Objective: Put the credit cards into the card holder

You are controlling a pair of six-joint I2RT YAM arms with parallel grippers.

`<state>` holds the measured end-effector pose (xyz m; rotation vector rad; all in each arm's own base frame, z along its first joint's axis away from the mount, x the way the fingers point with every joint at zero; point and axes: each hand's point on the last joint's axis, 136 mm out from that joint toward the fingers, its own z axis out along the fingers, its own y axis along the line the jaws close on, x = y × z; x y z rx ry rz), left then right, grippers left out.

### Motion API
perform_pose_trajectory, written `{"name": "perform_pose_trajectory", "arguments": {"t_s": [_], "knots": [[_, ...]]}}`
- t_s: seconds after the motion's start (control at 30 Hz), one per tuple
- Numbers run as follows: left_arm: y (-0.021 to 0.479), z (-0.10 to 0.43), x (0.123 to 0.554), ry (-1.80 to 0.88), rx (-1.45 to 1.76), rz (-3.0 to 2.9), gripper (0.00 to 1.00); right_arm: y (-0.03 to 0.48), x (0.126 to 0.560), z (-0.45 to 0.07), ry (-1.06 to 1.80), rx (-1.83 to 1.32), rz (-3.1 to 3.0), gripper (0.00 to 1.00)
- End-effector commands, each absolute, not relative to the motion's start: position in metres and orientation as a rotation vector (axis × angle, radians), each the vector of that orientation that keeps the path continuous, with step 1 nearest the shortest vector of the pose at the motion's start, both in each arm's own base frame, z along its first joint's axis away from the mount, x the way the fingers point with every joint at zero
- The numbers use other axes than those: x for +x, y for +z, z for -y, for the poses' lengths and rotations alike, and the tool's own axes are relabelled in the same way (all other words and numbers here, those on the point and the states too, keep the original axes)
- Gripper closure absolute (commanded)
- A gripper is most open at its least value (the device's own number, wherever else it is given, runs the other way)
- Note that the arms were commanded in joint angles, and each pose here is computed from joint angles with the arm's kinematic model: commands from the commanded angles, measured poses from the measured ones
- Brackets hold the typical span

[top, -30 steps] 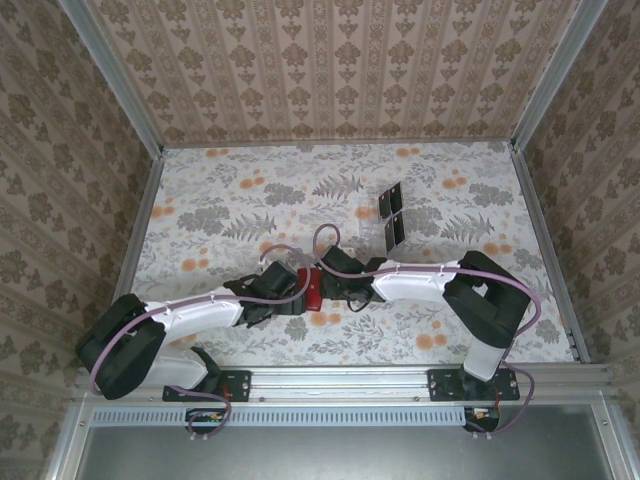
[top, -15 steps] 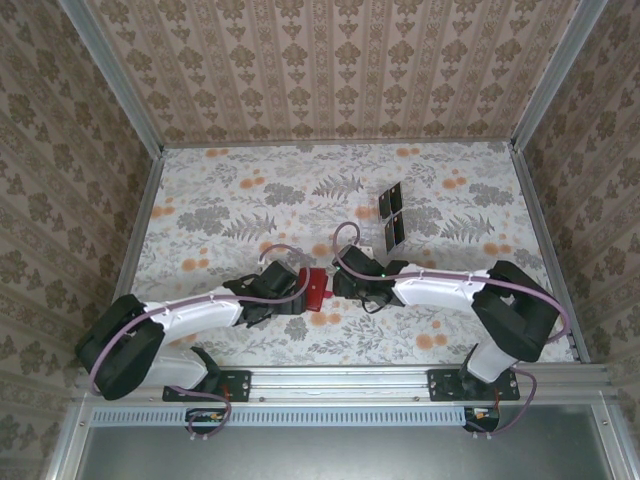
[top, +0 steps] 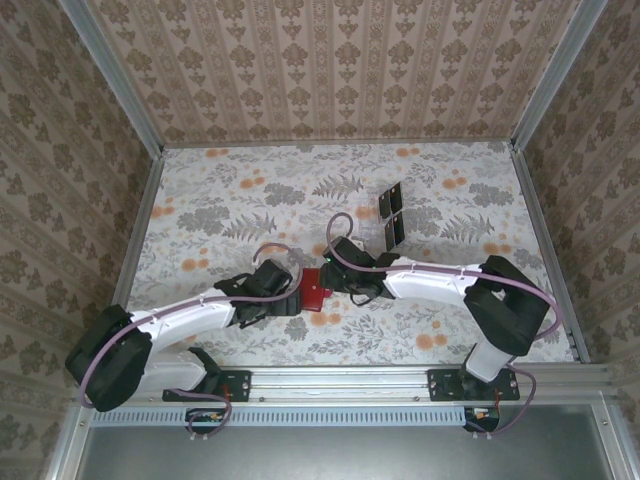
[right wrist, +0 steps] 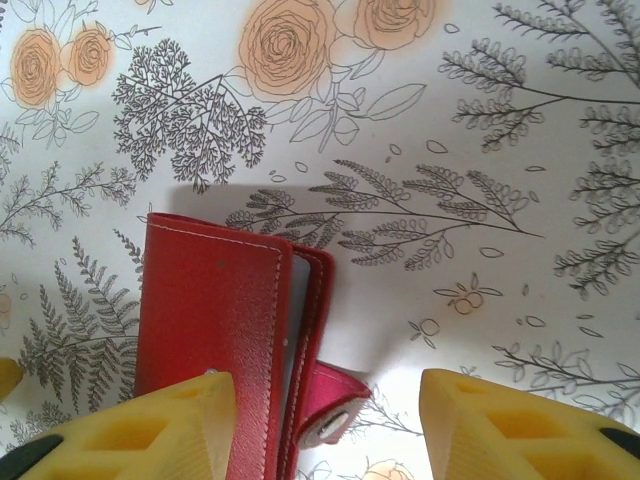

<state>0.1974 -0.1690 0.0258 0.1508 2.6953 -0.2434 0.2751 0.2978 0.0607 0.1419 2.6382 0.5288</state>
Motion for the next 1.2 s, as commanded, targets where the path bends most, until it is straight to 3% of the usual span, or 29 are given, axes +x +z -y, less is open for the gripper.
{"name": "perform_pose_trajectory", "arguments": {"t_s": [0.0, 0.1, 0.3, 0.43, 0.77, 0.9, 1.17], "knots": [[0.034, 0.169, 0.199, -0.252, 0.171, -2.691, 0.0, 0.054, 0.27, -0.3, 0.479, 0.14, -2.694, 0.48], [0.036, 0.169, 0.2, -0.259, 0.168, -2.685, 0.0, 0.046, 0.269, -0.298, 0.439, 0.125, -2.722, 0.52], [0.04, 0.167, 0.202, -0.268, 0.163, -2.676, 0.0, 0.043, 0.265, -0.292, 0.424, 0.133, -2.728, 0.77], [0.041, 0.166, 0.202, -0.274, 0.161, -2.673, 0.0, 0.046, 0.264, -0.29, 0.435, 0.134, -2.72, 0.86], [0.045, 0.166, 0.206, -0.278, 0.159, -2.664, 0.0, 0.051, 0.258, -0.288, 0.46, 0.127, -2.711, 0.86], [0.049, 0.169, 0.211, -0.284, 0.181, -2.652, 0.0, 0.052, 0.258, -0.286, 0.462, 0.12, -2.701, 1.0], [0.049, 0.176, 0.212, -0.313, 0.203, -2.654, 0.0, 0.068, 0.278, -0.28, 0.452, 0.022, -2.647, 1.0]]}}
